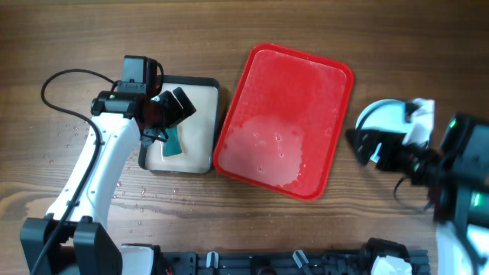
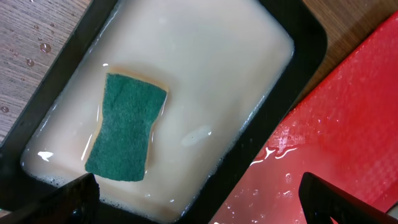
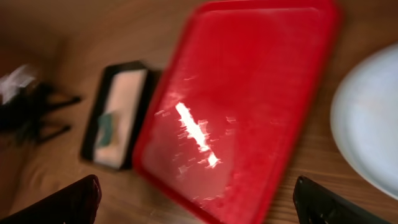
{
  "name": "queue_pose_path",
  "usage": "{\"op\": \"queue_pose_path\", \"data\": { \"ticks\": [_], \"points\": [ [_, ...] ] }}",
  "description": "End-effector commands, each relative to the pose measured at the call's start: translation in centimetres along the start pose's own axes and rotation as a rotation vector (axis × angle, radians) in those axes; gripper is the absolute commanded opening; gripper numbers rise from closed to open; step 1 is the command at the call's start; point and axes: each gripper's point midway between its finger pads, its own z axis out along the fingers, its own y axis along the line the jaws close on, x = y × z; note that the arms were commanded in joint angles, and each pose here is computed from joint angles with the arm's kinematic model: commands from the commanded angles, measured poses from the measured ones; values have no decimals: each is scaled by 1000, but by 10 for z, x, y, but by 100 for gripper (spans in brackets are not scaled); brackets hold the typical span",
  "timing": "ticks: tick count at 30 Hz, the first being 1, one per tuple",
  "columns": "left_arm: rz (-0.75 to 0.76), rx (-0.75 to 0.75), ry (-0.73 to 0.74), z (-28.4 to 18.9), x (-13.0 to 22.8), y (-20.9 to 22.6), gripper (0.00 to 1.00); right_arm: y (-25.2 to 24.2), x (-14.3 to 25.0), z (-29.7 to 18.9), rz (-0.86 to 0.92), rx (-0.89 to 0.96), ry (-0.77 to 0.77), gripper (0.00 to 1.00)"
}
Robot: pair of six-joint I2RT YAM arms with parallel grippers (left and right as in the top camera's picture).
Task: Clean dirty plates on tray and stack at the side
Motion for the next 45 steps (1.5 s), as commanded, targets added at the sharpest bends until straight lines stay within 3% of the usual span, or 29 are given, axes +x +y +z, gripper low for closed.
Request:
{"op": "queue_pose_path", "data": {
  "ticks": [1, 5, 9, 10, 12, 13, 19, 28, 34, 45],
  "points": [
    [4, 25, -20, -8, -6, -6, 100, 61, 19, -21, -96, -165, -23, 100],
    [4, 25, -20, -8, -5, -6, 100, 67, 24, -27, 157, -170, -13, 100],
    [4, 25, -20, -8, -5, -6, 100, 57, 2, -29, -83, -87, -132, 99],
    [4, 25, -20, -8, -5, -6, 100, 70, -13, -39, -278, -104, -235, 100],
    [4, 25, -20, -8, -6, -6, 100, 80, -28, -52, -435, -104, -356, 100],
    [4, 25, -20, -8, -5, -6, 100, 83, -35, -66, -566, -71, -496, 100],
    [4, 25, -20, -8, -6, -6, 100, 16, 15, -28, -548, 93, -571, 100],
    [4, 25, -20, -8, -6, -6, 100, -18, 24, 23, -522, 1, -832, 100],
    [4, 25, -20, -8, -6, -6, 100, -36, 34, 37, -470, 58, -752, 100],
    [4, 25, -20, -8, -6, -6, 100, -37, 34, 38, -468, 59, -747, 100]
  ]
}}
